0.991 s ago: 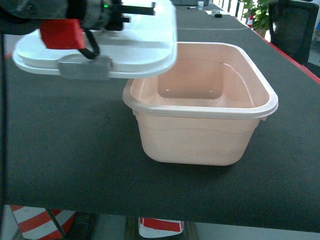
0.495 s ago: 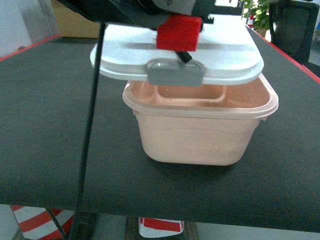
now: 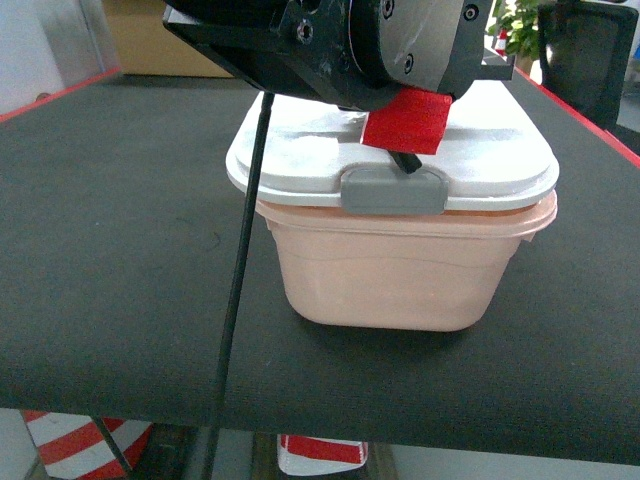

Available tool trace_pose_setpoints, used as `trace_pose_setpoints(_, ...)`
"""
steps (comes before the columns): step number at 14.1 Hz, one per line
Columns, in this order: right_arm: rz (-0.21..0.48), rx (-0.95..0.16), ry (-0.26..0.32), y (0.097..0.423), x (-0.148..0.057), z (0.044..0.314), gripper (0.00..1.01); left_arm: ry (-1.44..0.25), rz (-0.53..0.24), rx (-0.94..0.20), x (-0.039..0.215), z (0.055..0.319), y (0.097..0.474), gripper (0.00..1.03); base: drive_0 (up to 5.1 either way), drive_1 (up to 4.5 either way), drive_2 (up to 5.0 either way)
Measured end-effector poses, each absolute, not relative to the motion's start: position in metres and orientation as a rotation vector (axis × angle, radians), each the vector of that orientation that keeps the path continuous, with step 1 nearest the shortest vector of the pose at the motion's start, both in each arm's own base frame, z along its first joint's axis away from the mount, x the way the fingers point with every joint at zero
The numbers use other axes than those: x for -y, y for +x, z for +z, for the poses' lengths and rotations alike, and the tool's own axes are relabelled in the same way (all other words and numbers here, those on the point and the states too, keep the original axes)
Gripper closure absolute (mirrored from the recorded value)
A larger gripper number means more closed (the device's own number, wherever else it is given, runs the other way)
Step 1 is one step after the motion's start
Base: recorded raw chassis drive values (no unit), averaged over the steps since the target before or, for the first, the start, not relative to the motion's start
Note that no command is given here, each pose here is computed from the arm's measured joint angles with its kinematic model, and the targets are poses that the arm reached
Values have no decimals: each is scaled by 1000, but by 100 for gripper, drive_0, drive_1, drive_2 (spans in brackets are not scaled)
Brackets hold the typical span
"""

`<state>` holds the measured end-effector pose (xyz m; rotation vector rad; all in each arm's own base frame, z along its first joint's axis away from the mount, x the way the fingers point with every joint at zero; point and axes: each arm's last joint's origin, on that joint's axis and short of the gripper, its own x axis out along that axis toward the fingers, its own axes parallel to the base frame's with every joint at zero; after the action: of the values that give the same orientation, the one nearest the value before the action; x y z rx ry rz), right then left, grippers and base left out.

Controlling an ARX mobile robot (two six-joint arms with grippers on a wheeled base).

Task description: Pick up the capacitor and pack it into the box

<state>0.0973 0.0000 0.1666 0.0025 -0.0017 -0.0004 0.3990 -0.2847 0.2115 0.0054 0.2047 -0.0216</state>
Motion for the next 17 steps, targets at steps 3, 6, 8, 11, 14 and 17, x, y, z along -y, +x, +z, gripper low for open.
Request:
trace_pose_setpoints(3,0,2,2,97,0,167,3,4,-35,-230,286,204,399,101,0,0,0)
trace_pose_setpoints(6,0,2,2,97,0,167,3,-4,-55,-235,288,203,399,101,0,0,0)
trace_pose_setpoints(8,0,2,2,97,0,167,3,2,-64,-245,289,201,398,101,0,0,0)
trace_pose_setpoints(11,0,2,2,97,0,167,3,-22,-111,-219,296,199,397,88,0,0,0)
trace_pose_setpoints(14,0,2,2,97,0,167,3,-15,-125,-211,297,198,396,26,0,0,0)
trace_pose_setpoints(17,-1,2,2,97,0,167,3,-57,-114,-107,294,197,393,4,0,0,0)
